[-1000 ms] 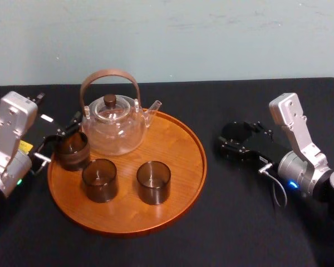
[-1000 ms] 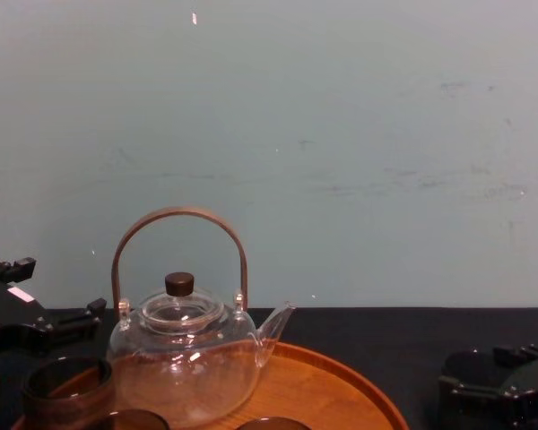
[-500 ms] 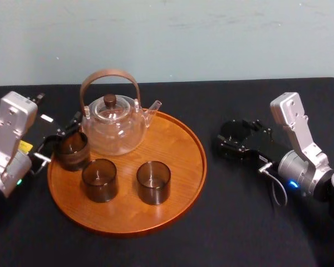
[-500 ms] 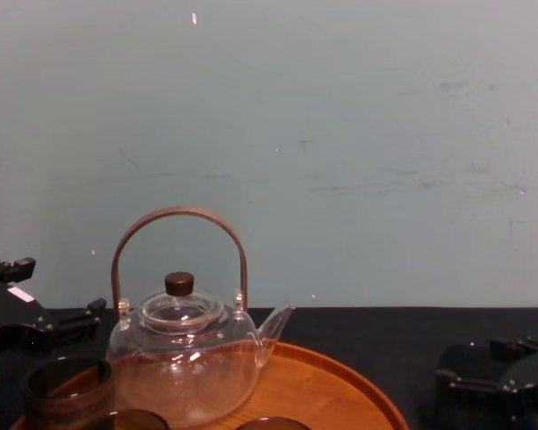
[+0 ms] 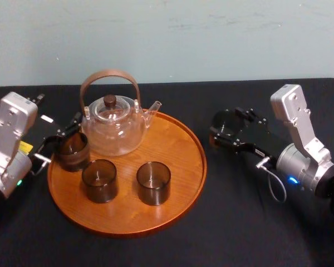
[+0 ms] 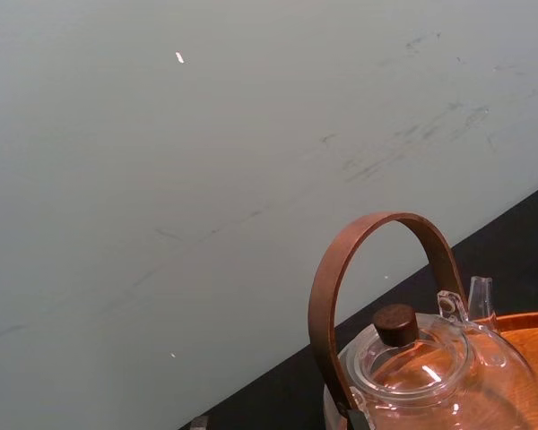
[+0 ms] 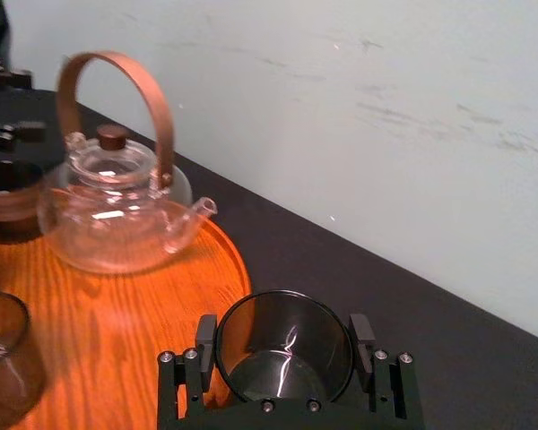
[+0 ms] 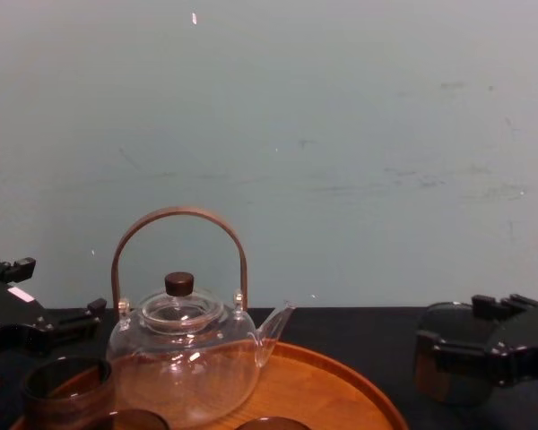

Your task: Pick up the glass from the table and place it on the tray.

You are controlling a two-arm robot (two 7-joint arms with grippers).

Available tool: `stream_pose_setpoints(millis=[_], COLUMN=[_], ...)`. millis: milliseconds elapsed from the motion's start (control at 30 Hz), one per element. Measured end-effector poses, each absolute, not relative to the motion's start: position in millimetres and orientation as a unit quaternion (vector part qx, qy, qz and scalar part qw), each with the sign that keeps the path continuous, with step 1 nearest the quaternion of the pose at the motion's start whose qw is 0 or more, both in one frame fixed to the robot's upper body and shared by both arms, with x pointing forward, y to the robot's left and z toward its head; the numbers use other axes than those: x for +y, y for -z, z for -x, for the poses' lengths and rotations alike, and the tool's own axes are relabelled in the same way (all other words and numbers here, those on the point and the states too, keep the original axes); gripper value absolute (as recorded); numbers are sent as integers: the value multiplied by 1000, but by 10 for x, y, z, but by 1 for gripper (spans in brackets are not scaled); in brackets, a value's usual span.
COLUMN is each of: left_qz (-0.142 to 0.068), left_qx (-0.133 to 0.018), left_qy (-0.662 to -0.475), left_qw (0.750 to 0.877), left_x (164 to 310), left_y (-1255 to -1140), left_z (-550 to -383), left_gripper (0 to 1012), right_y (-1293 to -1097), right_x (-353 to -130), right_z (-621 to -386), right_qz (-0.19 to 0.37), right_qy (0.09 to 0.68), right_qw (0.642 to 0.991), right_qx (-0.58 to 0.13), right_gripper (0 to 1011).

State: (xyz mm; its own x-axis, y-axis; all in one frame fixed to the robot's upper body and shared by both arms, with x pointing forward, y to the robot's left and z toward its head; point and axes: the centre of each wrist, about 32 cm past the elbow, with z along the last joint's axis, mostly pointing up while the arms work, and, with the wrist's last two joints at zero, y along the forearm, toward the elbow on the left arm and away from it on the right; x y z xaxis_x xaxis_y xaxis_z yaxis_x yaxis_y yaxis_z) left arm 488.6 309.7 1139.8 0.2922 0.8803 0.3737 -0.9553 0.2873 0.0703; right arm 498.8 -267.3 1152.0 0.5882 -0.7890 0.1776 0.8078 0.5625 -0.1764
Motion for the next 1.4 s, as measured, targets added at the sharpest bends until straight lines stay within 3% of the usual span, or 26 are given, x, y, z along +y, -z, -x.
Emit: stream_pose_setpoints(millis=[667,1400], left_qz=[-141,-142], left_qx=[-132,-132], left_qy=[-580,-580], left_qw=[791,791], left_x=[3097,3097], left_y=[-11398,-11398], left_z=[-4886,-4886], left_gripper=[1001,1001], right_y=[-11555,-11455], right_x=[-2391,-2132], right_z=[-5027,-5198], right_qz=[115,124], right_qy=[414,383], right_qw=[902,915], right_qx=[-49,-42], right_gripper=[907,907])
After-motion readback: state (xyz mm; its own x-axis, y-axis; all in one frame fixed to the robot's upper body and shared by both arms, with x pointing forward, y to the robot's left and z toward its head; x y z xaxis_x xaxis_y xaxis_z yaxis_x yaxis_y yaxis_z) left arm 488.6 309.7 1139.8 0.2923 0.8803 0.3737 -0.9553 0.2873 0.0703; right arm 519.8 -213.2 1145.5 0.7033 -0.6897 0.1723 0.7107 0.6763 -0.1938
